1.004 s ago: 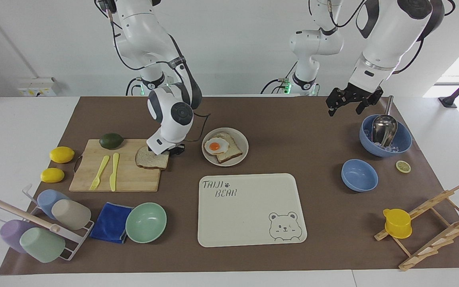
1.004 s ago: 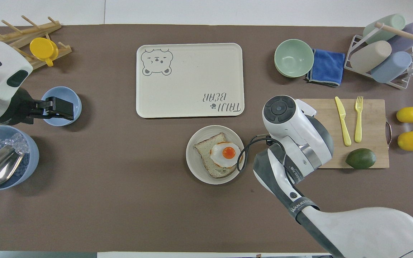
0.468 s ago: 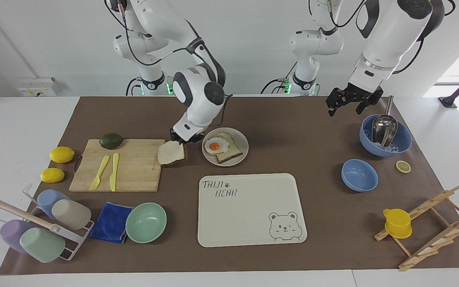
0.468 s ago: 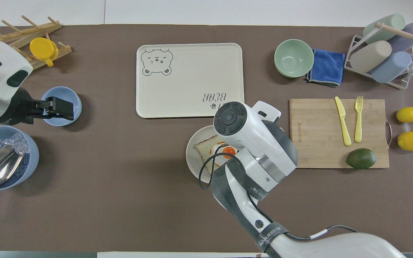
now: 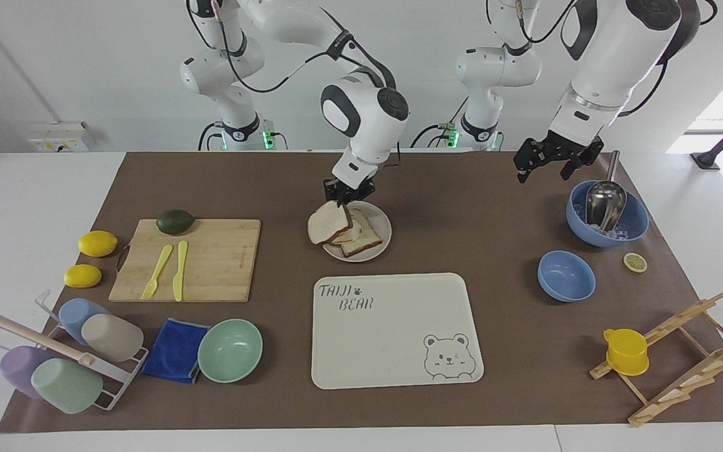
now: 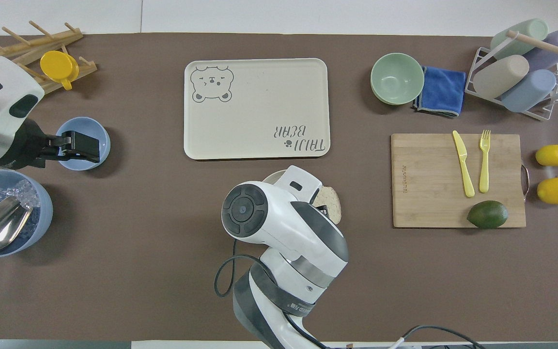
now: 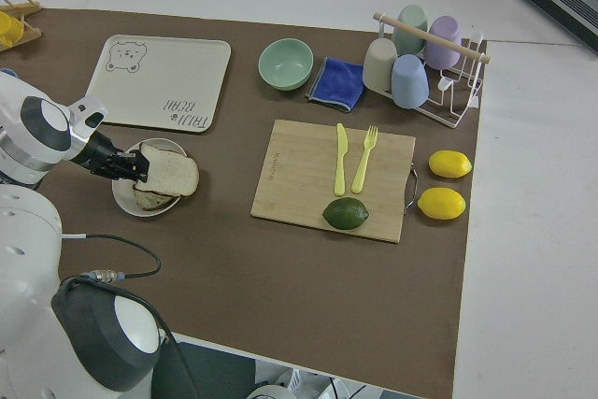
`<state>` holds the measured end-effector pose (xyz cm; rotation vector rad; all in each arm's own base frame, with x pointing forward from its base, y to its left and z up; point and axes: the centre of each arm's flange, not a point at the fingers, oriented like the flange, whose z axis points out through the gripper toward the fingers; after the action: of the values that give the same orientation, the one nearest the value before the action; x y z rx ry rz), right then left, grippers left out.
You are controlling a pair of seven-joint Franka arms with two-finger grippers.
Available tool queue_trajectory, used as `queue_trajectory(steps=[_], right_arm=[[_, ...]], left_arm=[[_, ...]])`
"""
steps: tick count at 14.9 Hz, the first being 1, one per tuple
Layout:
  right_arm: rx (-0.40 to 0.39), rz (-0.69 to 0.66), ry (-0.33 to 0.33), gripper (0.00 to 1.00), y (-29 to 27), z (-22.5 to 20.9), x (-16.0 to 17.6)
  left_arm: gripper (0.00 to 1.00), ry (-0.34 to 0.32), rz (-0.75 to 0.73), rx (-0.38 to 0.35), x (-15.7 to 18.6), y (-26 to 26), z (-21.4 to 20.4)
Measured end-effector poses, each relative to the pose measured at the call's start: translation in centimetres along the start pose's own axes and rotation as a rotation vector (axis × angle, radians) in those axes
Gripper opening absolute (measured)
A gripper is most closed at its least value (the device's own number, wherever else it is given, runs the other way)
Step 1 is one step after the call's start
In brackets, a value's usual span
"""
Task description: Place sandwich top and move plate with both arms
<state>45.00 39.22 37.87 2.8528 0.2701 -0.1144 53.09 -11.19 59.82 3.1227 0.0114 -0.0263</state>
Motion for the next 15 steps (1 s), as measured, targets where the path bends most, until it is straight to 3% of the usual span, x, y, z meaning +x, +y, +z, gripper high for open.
queue_trajectory(steps=[6,9,11,15], right_arm=[[0.083,-0.001,0.060,0.14,-2.3,0.3,-0.3],[0.122,0.021,0.048,0.14,-2.2,1.0,-0.3],[0.147,0.043,0.033,0.28,-2.0,1.0,-0.1],[0.232,0.117,0.018,0.70,-0.4,-0.4,1.2]], left_arm=[[1.00,0.000,0.000,0.000,0.0,0.0,0.0],[1.00,0.000,0.000,0.000,0.0,0.0,0.0],[1.00,0.000,0.000,0.000,0.0,0.0,0.0],[1.00,0.000,0.000,0.000,0.0,0.0,0.0]])
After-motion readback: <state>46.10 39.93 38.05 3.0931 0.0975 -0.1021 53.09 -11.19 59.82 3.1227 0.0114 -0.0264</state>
